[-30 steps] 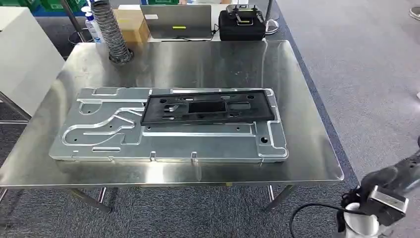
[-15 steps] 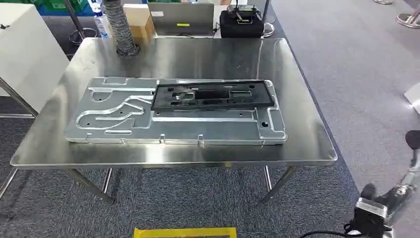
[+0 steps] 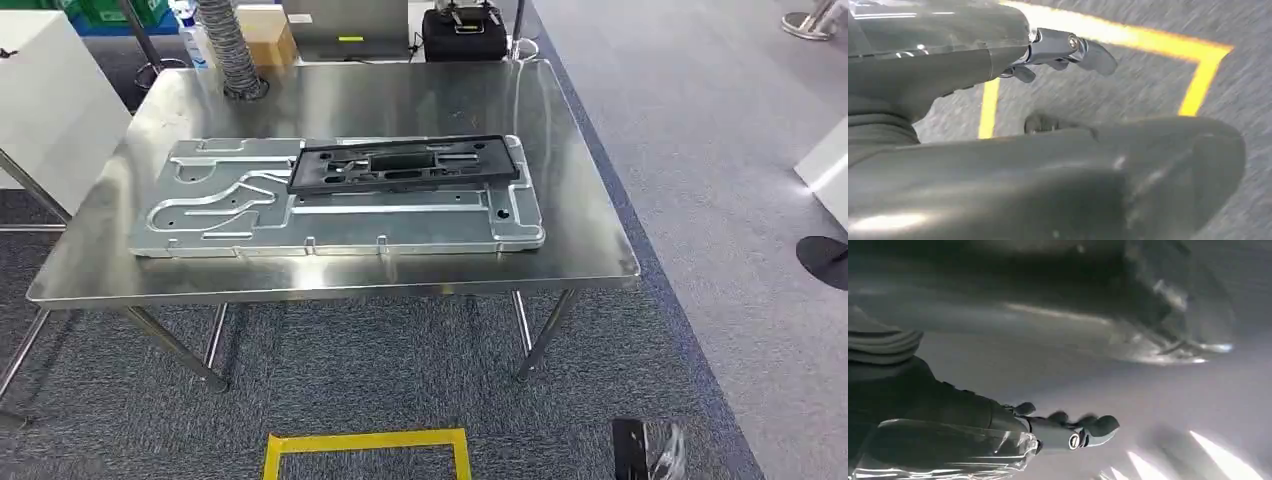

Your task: Take the parts from the cabinet and place them on the table.

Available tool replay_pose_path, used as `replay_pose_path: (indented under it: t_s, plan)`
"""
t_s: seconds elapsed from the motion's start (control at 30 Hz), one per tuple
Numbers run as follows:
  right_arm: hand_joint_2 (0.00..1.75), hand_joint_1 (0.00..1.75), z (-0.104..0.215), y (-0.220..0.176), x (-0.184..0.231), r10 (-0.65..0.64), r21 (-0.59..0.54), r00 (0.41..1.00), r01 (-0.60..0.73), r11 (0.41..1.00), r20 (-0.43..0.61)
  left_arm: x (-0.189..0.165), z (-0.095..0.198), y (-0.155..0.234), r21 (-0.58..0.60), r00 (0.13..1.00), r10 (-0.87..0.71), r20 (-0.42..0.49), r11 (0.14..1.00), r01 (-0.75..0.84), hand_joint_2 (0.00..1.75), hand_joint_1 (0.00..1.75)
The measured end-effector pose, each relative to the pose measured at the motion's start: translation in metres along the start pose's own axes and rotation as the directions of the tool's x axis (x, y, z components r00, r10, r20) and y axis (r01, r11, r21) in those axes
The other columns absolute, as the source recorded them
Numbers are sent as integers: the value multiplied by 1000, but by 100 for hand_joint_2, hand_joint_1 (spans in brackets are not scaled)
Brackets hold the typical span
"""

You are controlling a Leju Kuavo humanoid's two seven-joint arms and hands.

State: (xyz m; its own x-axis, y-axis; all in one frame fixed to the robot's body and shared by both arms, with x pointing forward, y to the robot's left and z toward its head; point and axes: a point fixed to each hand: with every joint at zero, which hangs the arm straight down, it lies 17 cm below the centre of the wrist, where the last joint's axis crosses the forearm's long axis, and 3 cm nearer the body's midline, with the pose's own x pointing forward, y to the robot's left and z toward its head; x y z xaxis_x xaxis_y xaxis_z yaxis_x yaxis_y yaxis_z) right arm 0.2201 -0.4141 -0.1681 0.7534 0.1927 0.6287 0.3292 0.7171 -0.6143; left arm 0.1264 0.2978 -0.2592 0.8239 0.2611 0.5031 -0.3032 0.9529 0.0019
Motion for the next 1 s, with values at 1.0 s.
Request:
replay_pose_path:
  t_s: [1.0]
  plan:
    - [0,0,152,137,-161,242,575,803,148,805,-545,-32,13,-54,-149,985,-146,-91,980,132,0,0]
